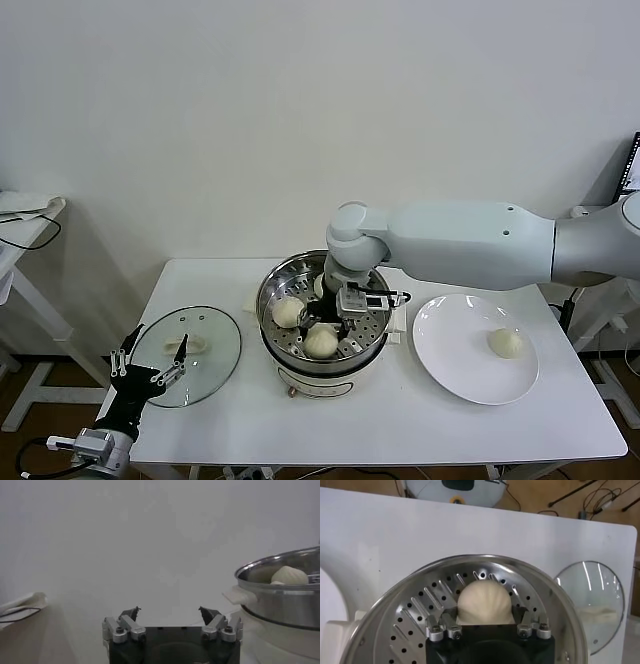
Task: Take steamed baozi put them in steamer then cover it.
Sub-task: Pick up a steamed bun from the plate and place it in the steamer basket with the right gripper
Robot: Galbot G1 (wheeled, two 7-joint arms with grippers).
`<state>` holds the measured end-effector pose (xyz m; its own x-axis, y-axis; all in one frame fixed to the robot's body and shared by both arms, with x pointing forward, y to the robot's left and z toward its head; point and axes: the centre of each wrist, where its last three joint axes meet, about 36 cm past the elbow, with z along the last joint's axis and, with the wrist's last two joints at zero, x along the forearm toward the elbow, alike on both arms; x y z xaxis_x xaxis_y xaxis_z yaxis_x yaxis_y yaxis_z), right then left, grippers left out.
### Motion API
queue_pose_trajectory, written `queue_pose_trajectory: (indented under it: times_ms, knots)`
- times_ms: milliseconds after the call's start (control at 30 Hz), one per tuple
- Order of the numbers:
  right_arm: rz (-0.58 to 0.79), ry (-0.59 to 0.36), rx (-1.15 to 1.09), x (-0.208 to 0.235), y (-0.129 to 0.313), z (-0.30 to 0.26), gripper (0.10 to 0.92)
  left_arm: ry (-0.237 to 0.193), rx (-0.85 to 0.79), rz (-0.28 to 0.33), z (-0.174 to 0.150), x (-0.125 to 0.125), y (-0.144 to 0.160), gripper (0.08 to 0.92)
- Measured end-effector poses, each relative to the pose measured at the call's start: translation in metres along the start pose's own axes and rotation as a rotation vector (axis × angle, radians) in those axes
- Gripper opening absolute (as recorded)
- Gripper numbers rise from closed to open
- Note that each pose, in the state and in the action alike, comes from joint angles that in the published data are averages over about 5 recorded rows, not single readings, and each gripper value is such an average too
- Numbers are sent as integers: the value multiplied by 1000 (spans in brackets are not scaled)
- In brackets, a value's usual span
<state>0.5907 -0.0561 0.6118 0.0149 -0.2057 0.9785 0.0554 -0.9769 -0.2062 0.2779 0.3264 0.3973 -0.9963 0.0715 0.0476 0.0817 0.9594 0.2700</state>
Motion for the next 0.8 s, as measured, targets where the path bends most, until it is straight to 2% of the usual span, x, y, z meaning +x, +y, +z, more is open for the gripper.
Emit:
queue_pose_trajectory:
  times_ms: [133,300,433,800]
  knots:
    - [-5,-4,1,-3,-1,-1,725,-4,1,1,-1,-1,-1,823]
    - [-5,-8,0,-7,-2,-1,809,-5,2,1,-2,-1,-1,823]
    - [2,-6,-7,-4,0,0,822,-2,2,0,-1,0,-1,823]
    - [13,55,-75,52,28,8,823,-4,4,10,-2,-1,-4,823]
